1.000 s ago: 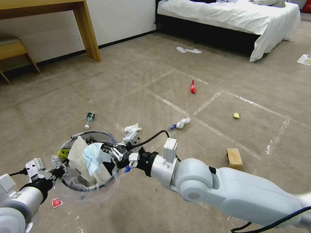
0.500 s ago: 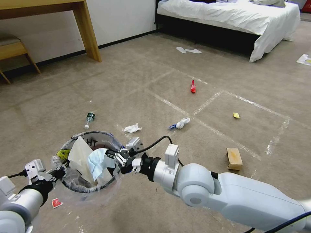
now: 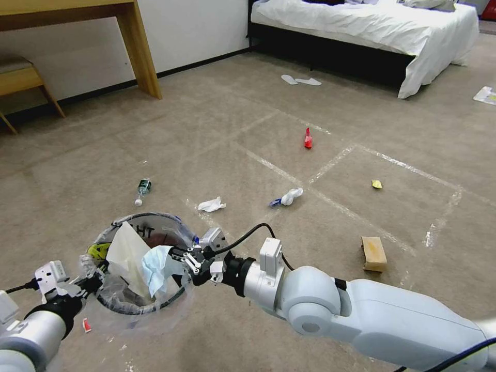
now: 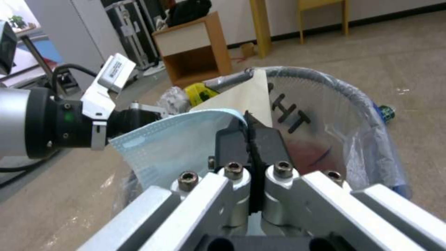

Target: Pick up the trash bin and place the garbage on the floor into it.

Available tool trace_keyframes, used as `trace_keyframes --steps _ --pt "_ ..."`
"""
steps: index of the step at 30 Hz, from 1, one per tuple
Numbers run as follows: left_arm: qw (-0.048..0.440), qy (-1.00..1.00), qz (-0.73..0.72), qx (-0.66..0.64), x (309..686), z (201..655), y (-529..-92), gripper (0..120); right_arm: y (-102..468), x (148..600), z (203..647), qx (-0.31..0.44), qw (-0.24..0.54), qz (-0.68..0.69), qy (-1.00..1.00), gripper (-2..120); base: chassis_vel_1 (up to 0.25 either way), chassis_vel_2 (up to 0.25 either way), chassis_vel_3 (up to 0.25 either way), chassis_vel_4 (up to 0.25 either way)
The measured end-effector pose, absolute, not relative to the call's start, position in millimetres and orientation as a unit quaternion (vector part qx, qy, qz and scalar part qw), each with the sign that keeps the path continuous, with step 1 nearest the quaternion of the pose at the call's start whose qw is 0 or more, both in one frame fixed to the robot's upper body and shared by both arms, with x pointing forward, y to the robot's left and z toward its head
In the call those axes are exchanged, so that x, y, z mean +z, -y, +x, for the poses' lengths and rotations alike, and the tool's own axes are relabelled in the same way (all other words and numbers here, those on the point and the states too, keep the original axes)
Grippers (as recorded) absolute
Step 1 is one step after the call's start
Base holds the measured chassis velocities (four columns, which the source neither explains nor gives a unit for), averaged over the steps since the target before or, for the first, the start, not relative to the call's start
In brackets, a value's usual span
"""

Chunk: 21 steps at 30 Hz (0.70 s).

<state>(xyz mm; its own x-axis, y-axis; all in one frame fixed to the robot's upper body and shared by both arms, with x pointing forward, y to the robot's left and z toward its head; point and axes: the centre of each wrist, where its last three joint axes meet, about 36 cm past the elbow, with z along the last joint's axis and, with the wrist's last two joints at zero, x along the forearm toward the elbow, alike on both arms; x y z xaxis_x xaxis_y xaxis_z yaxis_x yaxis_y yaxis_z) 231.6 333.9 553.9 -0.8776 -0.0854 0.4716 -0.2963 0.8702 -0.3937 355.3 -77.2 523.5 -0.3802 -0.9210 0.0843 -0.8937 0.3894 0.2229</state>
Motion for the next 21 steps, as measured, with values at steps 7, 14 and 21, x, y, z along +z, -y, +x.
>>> trace_keyframes --steps 7,14,21 --pt "0.224 0.941 0.101 0.233 554 233 -335 1 73 522 360 -0.065 0.097 0.549 0.828 0 0.0 0.0 0.0 0.0" --pt "0.223 0.941 0.1 0.235 553 236 -337 1 64 518 374 -0.055 0.095 0.543 0.832 0 0.0 0.0 0.0 0.0" --pt "0.222 0.941 0.099 0.237 552 239 -340 1 49 515 389 -0.039 0.094 0.539 0.836 0 0.0 0.0 0.0 0.0"
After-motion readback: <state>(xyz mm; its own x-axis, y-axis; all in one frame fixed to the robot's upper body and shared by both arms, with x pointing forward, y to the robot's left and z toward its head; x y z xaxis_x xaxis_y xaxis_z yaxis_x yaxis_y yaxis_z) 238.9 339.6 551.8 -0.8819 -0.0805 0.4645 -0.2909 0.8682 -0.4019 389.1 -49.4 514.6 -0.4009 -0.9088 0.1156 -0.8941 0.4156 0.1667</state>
